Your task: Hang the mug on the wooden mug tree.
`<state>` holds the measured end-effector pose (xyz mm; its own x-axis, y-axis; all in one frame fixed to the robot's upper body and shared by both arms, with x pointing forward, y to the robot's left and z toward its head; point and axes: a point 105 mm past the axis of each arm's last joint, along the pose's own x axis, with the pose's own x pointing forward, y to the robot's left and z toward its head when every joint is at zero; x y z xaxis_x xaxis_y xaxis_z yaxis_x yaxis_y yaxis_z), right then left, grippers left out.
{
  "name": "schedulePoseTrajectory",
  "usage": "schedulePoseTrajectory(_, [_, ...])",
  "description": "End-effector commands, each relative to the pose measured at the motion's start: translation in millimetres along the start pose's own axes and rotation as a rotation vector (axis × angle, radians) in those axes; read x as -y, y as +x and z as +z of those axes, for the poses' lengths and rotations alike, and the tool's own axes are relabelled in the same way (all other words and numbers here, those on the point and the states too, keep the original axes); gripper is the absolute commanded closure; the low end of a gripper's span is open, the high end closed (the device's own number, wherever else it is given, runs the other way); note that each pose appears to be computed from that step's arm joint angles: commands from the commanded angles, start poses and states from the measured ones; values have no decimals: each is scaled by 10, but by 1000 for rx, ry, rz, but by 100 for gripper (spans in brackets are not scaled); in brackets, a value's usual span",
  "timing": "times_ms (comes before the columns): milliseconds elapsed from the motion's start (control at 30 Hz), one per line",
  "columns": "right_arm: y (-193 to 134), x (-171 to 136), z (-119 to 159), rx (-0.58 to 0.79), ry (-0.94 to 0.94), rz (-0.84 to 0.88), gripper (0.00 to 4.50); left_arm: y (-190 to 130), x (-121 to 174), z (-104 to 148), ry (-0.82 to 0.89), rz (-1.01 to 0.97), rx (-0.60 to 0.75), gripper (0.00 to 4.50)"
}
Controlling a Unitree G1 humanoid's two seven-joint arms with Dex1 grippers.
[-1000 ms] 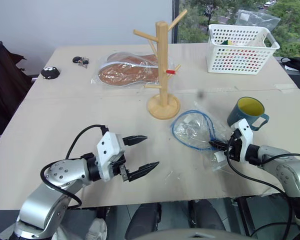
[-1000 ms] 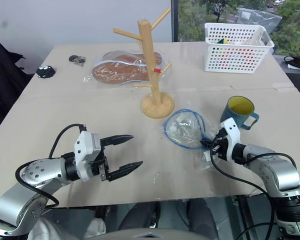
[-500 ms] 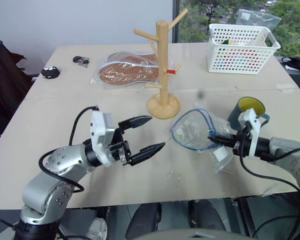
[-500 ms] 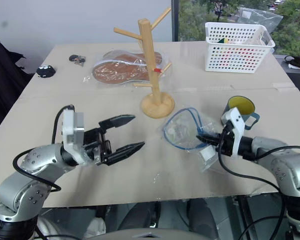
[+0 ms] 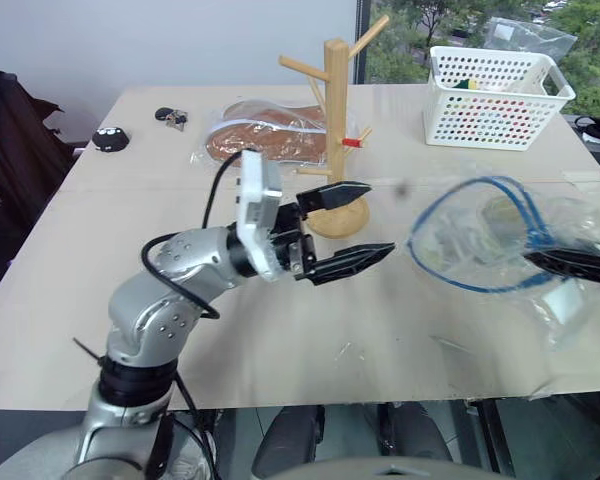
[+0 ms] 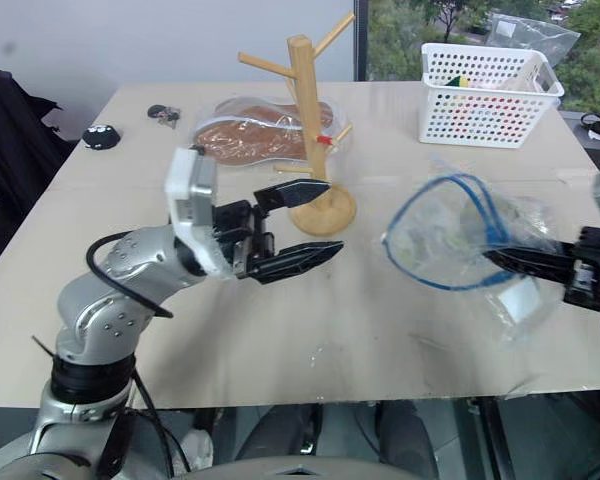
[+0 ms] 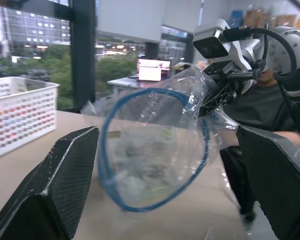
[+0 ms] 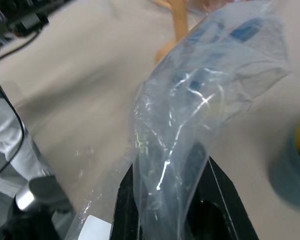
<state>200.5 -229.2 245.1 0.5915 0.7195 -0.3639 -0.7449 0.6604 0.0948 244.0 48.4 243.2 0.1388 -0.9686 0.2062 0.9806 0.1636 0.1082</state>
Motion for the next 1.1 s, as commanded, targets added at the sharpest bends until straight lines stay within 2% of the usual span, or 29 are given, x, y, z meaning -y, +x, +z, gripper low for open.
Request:
schedulePoseTrajectory(33, [-401, 216, 134, 28, -44, -170, 445, 135, 10, -5, 34, -21, -22, 0])
schedulePoseTrajectory(100, [-663, 423, 172, 52, -51, -287, 445, 201, -25, -19, 42, -2, -39, 0])
schedulePoseTrajectory(233, [-985, 649, 170, 60, -59, -387, 445, 271, -48, -44, 50, 3, -74, 0])
schedulePoseTrajectory(433, [-1294, 1004, 179, 39, -111, -546, 445, 351, -68, -93, 63, -11, -101, 0])
schedulePoseTrajectory(533, [-1289, 1225, 129, 54, -124, -617, 445, 413, -83, -108, 66, -24, -89, 0])
schedulePoseTrajectory(733, [-983, 1537, -164, 81, -110, -668, 445, 475, -147, -140, 89, -17, -98, 0])
schedulePoseTrajectory(833, [-943, 1787, -498, 42, -76, -820, 445, 493, -177, -161, 93, -4, -109, 0])
schedulePoseTrajectory(967, [-898, 1802, -893, -43, -122, -879, 291, 496, -178, -187, 104, 8, -131, 0])
schedulePoseTrajectory(1067, [-912, 1700, -920, -41, -192, -908, 136, 399, -206, -226, 109, 32, -167, 0])
schedulePoseTrajectory(1100, [-893, 1633, -883, -15, -219, -915, 105, 356, -211, -252, 111, 38, -187, 0])
